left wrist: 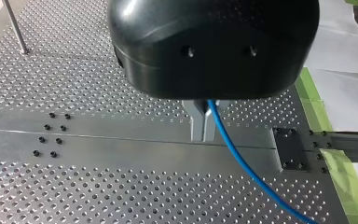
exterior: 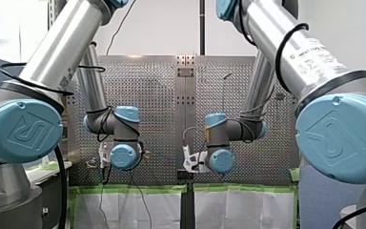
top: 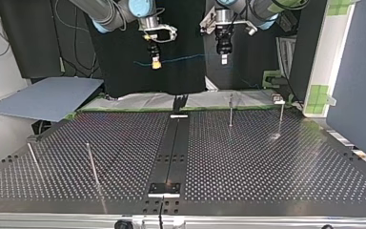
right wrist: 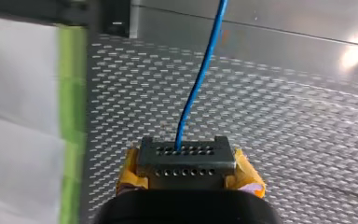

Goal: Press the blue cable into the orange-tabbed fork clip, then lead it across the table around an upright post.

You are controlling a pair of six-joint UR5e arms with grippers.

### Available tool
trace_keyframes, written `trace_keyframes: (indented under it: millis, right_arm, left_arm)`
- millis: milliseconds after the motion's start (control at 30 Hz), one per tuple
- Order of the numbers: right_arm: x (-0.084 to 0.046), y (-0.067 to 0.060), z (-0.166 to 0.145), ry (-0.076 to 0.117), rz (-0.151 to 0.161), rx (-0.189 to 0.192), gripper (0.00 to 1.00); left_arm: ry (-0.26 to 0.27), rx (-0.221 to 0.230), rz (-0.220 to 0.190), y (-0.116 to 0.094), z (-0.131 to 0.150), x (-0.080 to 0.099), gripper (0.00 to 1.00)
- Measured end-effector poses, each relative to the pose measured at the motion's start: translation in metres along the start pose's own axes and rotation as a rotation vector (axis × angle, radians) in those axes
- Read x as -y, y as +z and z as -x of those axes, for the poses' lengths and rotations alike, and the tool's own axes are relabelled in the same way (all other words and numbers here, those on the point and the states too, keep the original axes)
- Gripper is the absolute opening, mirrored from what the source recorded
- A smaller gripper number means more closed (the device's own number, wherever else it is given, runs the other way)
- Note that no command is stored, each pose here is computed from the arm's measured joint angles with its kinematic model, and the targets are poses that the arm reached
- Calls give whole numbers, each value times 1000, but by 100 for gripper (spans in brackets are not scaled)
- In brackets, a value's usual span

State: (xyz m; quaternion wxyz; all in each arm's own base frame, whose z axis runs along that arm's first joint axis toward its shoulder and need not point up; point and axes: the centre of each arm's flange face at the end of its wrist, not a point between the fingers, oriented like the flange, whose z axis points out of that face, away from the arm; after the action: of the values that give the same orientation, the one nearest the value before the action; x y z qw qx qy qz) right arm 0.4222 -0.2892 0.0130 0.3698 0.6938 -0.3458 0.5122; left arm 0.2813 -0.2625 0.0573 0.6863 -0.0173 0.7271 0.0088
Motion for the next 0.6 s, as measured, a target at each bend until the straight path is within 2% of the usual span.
trace_keyframes:
  millis: [100, 333, 433, 533, 600]
  right_arm:
    - [1, -1, 8, -5, -2, 17, 0]
    - [1, -1, 11, -7, -2, 24, 0]
    - [-1, -1, 11, -6, 1, 26, 0]
    - [-5, 1, 4, 8, 13, 23, 0]
    - [-6, 2, -5, 27, 11, 19, 0]
  left_arm:
    - [0, 0, 0, 0, 0, 0, 0]
    - [0, 0, 0, 0, 0, 0, 0]
    - [10, -24, -7, -3, -6, -3, 0]
    - [2, -38, -23, -1, -5, -2, 0]
    - [-9, -43, -37, -1, -1, -1, 0]
